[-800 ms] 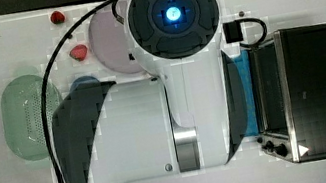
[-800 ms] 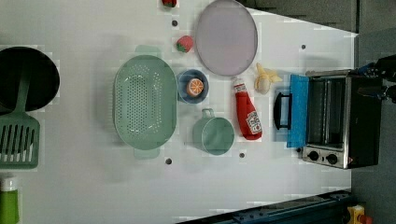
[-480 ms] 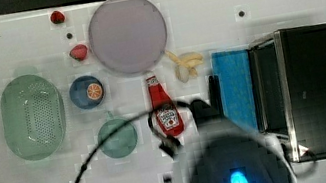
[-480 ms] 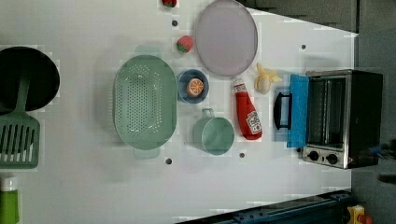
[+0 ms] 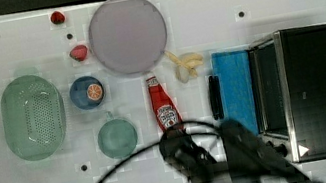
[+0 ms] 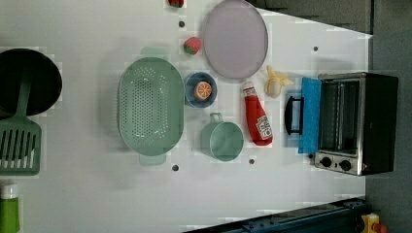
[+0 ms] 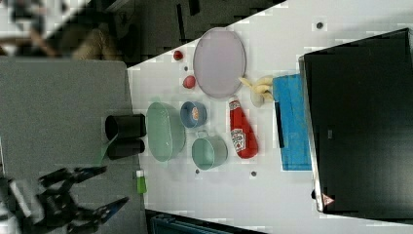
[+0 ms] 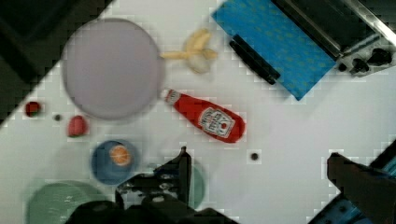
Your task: Pick Ketchup from the table and place in oven.
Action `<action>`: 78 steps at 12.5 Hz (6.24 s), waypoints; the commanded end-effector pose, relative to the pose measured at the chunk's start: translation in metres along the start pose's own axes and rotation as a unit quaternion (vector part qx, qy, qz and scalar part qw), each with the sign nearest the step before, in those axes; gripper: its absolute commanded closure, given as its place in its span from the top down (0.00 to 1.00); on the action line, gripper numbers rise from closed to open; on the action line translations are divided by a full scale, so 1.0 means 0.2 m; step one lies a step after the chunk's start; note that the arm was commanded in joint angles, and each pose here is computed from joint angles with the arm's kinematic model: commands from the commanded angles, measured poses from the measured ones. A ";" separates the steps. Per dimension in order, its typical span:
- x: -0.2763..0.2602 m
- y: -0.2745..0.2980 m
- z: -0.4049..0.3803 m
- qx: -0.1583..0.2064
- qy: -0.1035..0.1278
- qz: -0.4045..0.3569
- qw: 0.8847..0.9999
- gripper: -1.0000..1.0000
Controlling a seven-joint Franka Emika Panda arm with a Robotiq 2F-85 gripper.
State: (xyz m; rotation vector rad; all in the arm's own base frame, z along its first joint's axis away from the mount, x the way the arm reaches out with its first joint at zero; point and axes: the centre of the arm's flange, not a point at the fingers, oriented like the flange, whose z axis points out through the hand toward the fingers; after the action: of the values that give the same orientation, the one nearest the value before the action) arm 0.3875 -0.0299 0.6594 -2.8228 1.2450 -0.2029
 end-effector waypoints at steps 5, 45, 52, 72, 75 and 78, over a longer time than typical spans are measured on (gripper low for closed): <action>0.03 -0.22 1.16 -0.054 -0.089 -0.246 0.964 1.00; 0.02 -0.33 1.66 -0.191 -0.010 -0.406 0.893 0.60; 0.20 -0.08 1.93 -0.372 0.049 -0.337 0.863 0.60; 0.57 0.35 2.57 -0.402 0.094 -0.315 0.854 1.00; 0.57 0.26 2.50 -0.391 0.111 -0.319 0.856 1.00; 0.57 0.09 2.28 -0.343 0.127 -0.281 0.887 1.00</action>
State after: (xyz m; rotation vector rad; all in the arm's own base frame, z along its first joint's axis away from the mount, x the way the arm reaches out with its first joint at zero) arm 0.4914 -0.1402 0.1848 -3.8548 0.5389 0.0324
